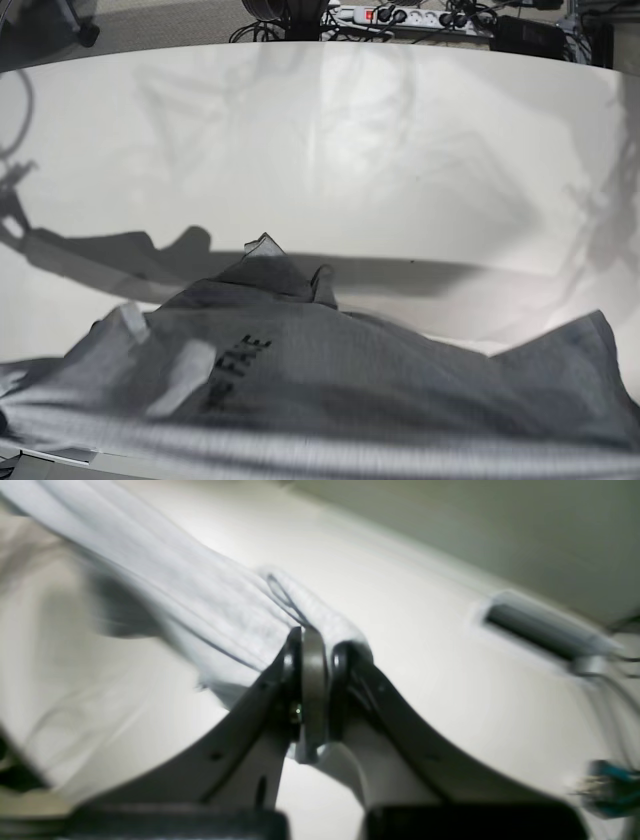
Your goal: Layout the t-shirt on the table in an organized manner, then fold the t-shirt properly
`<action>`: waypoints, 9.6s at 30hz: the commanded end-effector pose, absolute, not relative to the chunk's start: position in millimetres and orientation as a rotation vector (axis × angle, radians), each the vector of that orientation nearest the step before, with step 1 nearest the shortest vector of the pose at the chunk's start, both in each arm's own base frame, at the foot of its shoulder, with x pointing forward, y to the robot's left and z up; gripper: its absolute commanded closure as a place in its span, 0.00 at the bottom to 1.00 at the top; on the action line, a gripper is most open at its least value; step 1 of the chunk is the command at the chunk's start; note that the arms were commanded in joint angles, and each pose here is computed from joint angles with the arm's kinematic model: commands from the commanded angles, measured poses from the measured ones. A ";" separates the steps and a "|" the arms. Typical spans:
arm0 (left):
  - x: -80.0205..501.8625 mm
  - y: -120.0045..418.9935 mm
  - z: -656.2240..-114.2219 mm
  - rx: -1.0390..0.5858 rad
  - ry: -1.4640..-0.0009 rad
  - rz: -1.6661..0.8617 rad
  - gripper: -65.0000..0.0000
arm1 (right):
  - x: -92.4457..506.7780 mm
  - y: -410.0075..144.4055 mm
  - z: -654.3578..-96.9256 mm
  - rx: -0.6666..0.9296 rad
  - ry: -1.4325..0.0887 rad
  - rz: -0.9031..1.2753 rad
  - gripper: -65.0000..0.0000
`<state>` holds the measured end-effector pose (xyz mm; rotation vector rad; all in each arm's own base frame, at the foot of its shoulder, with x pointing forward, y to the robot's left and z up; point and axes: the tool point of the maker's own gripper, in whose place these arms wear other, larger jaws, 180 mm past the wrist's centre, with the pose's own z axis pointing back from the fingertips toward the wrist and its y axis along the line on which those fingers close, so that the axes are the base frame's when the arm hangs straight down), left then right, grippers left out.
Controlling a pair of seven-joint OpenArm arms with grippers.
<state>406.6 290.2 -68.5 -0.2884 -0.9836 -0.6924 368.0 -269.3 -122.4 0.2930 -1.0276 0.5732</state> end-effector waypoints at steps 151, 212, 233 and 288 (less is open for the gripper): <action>267.9 305.9 -311.9 -0.420 -0.295 -0.519 1.00 | 216.4 -191.2 -406.6 0.361 -0.435 0.507 0.45; 258.6 302.0 -321.3 -0.440 -0.270 -0.512 1.00 | 296.1 -139.4 -343.6 0.402 -0.528 0.546 0.35; 258.5 302.1 -321.5 -0.440 -0.269 -0.512 1.00 | 211.1 -187.4 -376.9 0.472 -0.539 0.308 0.41; 259.0 299.4 -319.8 -0.455 -0.278 -0.516 1.00 | 216.5 -182.7 -477.1 0.577 -0.366 0.004 0.91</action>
